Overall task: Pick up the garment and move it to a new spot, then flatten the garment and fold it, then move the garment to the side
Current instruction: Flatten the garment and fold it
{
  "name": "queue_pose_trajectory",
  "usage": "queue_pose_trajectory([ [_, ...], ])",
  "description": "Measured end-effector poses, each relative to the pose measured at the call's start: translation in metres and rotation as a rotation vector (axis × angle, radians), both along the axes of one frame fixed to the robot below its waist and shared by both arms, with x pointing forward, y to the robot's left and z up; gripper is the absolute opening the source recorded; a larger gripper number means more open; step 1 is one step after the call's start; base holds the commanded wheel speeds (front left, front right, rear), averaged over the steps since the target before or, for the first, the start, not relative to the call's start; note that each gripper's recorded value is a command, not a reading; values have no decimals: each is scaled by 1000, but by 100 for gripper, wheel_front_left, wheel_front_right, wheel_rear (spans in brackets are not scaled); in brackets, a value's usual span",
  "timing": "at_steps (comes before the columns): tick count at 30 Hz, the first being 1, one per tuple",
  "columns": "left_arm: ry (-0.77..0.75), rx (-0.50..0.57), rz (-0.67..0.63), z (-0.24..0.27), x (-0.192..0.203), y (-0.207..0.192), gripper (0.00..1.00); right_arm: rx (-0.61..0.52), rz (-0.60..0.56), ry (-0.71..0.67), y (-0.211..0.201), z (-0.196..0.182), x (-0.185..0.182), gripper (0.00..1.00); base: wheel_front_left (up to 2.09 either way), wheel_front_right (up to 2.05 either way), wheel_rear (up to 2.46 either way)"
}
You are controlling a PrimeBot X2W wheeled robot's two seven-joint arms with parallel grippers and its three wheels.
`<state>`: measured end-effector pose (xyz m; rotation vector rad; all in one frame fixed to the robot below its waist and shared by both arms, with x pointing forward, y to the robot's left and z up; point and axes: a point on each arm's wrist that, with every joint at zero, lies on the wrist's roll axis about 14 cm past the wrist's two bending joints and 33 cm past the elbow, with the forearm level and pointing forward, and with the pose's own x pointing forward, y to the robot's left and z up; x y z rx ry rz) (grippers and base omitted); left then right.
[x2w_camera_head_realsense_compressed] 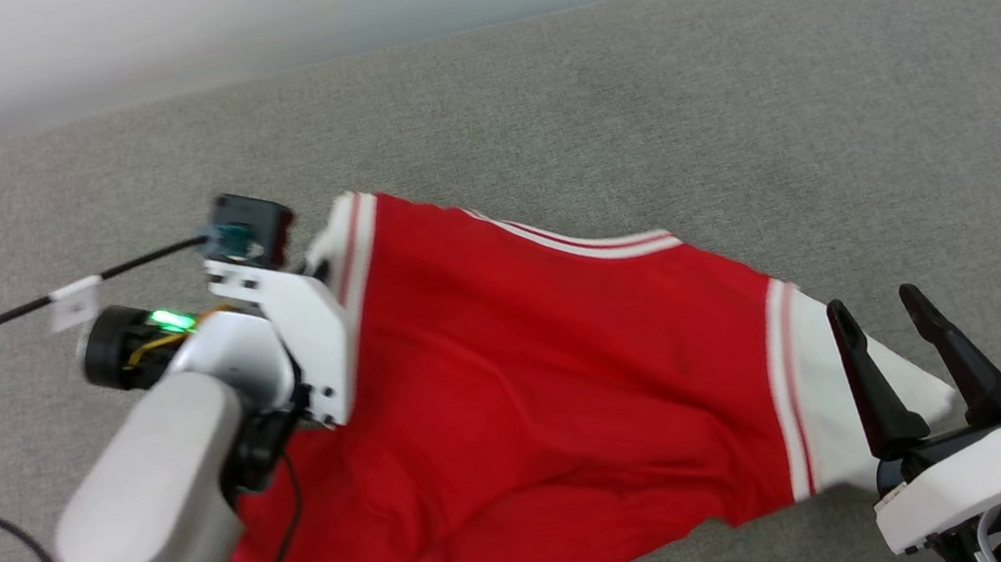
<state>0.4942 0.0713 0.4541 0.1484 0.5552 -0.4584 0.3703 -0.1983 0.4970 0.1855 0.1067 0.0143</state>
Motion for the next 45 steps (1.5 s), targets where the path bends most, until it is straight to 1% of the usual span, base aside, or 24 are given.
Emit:
queue_pose_trajectory([
  [2, -41, 0, 80, 7, 11, 22, 0, 0, 2, 1, 0, 0, 1, 100, 0, 0, 0],
  [5, -50, 34, 192, 3, 21, 57, 0, 0, 2, 13, 0, -3, 3, 100, 0, 0, 0],
  [7, -13, 54, 254, -10, 20, 78, 0, 2, 1, 24, 0, -6, 4, 100, 0, 0, 0],
  [8, 94, 44, 293, -42, 2, 86, 45, 5, 0, 39, 0, -12, 6, 100, 0, 0, 0],
  [9, 114, 46, 287, -51, -4, 84, 100, 6, 1, 42, 0, -13, 6, 100, 0, 0, 0],
  [11, 100, 17, 290, -53, -6, 80, 100, 4, 3, 34, 1, -12, 7, 100, 0, 0, 0],
  [17, -112, -90, 341, -22, -4, 79, 100, -27, 16, -32, 3, 9, 10, 100, 0, 0, 0],
  [21, -229, -139, 393, -1, -18, 87, 100, -35, 23, -65, 6, 22, 5, 100, 0, 0, 0],
  [24, -257, -161, 430, 7, -36, 96, 100, -33, 32, -76, 8, 28, 0, 100, 0, 0, 0],
  [27, -186, -151, 440, -1, -59, 104, 100, -31, 46, -84, 13, 33, -5, 100, 0, 0, 0],
  [33, 80, -82, 360, -28, -98, 107, 100, -26, 75, -79, 22, 36, -5, 100, 0, 0, 0],
  [39, 288, -23, 287, -56, -116, 101, 100, -17, 68, -34, 21, 22, -2, 100, 0, 0, 0],
  [42, 364, -5, 249, -69, -117, 95, 100, -7, 61, -10, 19, 13, 0, 100, 0, 0, 0],
  [43, 389, -3, 238, -73, -117, 92, 84, -7, 56, -2, 18, 10, 0, 100, 0, 0, 0],
  [44, 418, 5, 223, -78, -118, 89, 46, -3, 52, 1, 17, 9, 1, 100, 0, 0, 0],
  [45, 440, 9, 213, -80, -118, 88, 31, 0, 47, 1, 15, 8, 1, 100, 0, 0, 0],
])
